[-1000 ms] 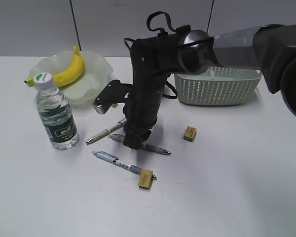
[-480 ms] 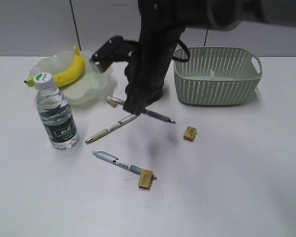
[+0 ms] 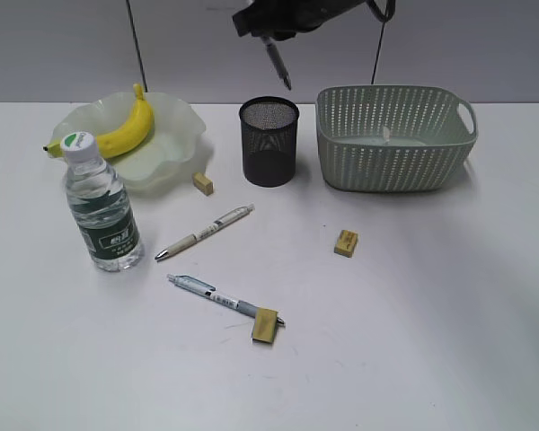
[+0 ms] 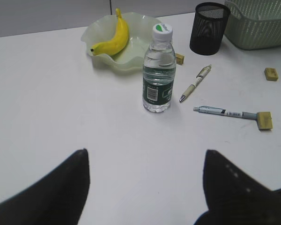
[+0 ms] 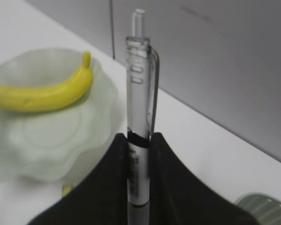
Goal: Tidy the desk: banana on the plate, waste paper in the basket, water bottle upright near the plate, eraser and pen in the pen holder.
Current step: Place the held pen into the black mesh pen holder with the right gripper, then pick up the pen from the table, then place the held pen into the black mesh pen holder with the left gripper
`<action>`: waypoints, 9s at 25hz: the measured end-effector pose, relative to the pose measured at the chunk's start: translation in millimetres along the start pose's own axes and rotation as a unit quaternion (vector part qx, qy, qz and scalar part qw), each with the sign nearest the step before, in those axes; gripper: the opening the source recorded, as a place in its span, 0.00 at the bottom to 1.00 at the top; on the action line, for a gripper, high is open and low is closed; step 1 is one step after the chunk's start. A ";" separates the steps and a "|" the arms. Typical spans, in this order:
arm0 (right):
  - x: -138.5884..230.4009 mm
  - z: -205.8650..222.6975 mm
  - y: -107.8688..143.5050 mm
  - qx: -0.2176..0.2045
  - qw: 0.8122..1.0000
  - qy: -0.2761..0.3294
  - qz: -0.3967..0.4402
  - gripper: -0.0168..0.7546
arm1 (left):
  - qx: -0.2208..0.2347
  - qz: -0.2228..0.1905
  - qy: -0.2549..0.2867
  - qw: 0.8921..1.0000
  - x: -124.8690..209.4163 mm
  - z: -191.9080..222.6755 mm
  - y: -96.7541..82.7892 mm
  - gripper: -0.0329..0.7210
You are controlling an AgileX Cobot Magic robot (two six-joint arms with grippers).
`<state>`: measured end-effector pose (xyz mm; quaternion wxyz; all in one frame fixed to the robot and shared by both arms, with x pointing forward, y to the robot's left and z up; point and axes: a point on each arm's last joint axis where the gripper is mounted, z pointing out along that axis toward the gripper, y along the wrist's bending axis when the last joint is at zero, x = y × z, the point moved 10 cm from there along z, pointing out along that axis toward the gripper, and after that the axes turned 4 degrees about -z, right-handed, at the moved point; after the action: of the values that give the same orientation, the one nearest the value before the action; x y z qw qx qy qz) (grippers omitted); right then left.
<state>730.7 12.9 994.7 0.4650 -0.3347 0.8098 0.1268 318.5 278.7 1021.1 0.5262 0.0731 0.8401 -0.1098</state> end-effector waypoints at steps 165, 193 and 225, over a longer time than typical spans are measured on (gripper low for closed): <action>242.6 -430.0 71.9 0.081 0.995 -0.053 0.012 0.68 | 0.144 0.268 0.452 0.838 25.0 437.2 -152.2 0.19; 242.6 -430.0 71.9 0.081 0.995 -0.053 0.012 0.68 | 0.169 0.066 0.021 0.983 -193.4 438.7 -193.1 0.19; 242.6 -430.0 71.9 0.081 0.995 -0.053 0.013 0.68 | 0.122 0.054 0.046 0.990 -90.7 517.2 -176.4 0.44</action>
<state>312.6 -258.6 1014.1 0.5309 -0.2787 0.7958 0.0845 764.9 -27.4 903.5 0.4792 0.1869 0.8387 -0.1790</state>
